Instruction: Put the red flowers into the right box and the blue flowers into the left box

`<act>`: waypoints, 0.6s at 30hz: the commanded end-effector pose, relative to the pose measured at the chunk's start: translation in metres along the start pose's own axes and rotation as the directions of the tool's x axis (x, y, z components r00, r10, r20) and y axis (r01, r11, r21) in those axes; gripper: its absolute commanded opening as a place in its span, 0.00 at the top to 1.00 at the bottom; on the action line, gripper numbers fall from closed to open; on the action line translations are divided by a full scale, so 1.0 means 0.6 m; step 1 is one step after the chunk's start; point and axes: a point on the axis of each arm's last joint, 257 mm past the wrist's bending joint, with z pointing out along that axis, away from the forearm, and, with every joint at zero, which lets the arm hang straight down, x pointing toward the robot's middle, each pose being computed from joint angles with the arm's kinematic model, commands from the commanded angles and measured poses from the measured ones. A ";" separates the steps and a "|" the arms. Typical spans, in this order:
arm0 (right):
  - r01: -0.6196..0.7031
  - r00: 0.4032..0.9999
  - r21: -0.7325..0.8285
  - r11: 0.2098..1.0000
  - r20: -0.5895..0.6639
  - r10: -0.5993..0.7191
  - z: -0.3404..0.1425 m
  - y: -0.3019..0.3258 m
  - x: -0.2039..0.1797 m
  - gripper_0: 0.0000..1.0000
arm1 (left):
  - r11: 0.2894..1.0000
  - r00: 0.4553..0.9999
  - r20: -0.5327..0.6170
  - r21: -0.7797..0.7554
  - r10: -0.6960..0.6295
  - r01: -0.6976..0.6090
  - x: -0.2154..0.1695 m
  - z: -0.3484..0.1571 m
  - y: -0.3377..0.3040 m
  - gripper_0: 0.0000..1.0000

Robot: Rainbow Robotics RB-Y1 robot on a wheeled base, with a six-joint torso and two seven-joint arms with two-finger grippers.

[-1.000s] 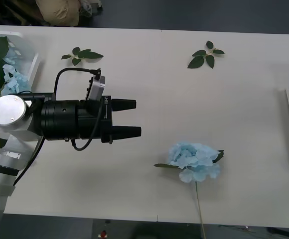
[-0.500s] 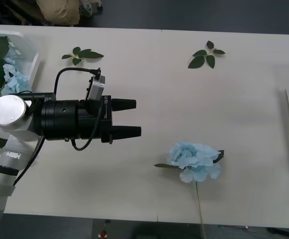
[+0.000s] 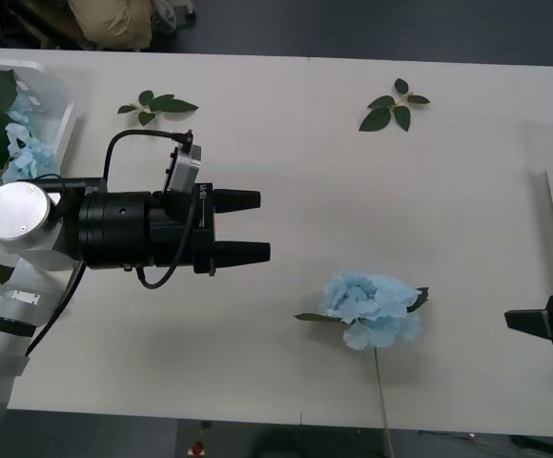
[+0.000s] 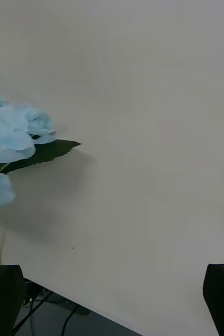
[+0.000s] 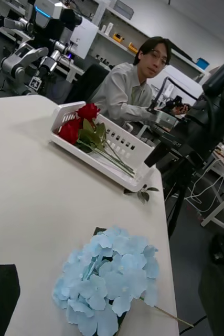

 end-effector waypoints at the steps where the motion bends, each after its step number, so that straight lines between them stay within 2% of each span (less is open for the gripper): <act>1: 0.112 0.993 -0.085 0.990 -0.031 -0.115 0.016 0.076 0.004 0.00 | 0.997 0.997 0.018 0.005 0.075 -0.075 -0.030 -0.002 -0.005 0.00; 10: 0.230 0.965 -0.216 0.949 -0.071 -0.250 0.089 0.162 0.021 0.00 | 0.997 0.997 0.018 0.005 0.075 -0.075 -0.030 -0.002 -0.005 0.00; 18: 0.260 0.947 -0.266 0.928 -0.116 -0.299 0.173 0.181 0.026 0.00 | 0.997 0.997 0.018 0.005 0.075 -0.075 -0.030 -0.002 -0.005 0.00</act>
